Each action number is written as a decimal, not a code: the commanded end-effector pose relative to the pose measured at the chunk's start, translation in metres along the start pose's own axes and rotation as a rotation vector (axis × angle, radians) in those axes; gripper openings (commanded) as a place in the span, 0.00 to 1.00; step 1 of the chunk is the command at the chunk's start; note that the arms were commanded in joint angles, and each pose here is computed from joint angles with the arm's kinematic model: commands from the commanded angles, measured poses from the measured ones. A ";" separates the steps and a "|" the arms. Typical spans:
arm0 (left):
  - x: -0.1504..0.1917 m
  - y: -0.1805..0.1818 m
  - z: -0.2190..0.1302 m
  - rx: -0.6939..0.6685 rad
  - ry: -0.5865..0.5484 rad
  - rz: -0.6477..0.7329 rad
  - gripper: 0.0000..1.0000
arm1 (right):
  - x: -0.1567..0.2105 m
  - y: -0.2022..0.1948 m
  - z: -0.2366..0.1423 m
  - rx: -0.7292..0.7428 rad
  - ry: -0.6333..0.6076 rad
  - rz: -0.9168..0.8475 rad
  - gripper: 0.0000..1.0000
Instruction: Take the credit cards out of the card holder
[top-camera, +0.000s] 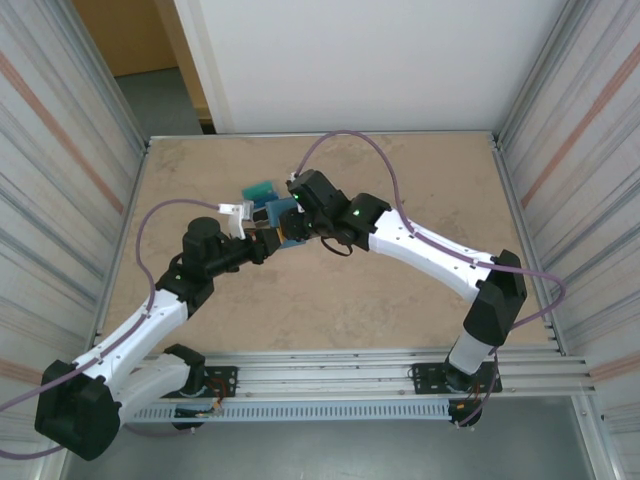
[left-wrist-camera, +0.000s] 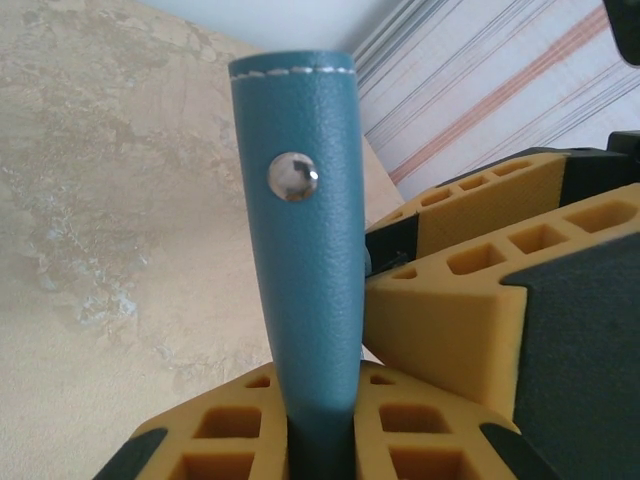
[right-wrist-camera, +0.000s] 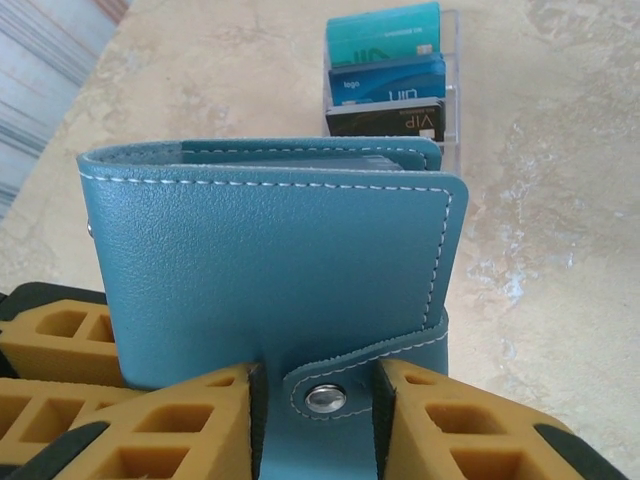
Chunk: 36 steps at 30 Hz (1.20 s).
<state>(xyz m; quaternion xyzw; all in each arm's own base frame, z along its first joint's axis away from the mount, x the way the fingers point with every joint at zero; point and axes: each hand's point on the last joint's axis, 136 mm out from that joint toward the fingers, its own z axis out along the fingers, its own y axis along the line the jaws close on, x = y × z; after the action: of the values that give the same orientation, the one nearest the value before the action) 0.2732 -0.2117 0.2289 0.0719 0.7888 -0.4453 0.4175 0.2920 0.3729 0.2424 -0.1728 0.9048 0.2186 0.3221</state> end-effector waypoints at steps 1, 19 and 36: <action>-0.020 -0.023 -0.004 0.070 -0.061 0.053 0.00 | 0.000 -0.009 0.002 0.064 0.007 -0.022 0.27; -0.021 -0.018 -0.009 0.042 -0.085 0.033 0.00 | -0.004 -0.027 -0.012 0.090 -0.050 0.003 0.00; -0.021 -0.029 -0.014 0.060 -0.049 0.116 0.00 | -0.020 -0.045 -0.044 -0.110 -0.154 0.100 0.56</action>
<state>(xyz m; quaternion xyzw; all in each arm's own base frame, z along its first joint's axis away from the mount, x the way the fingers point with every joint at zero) 0.2700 -0.2086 0.2352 0.0783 0.7850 -0.4390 0.4300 0.3066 0.3114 0.2474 -0.1231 0.8955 0.2472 0.3491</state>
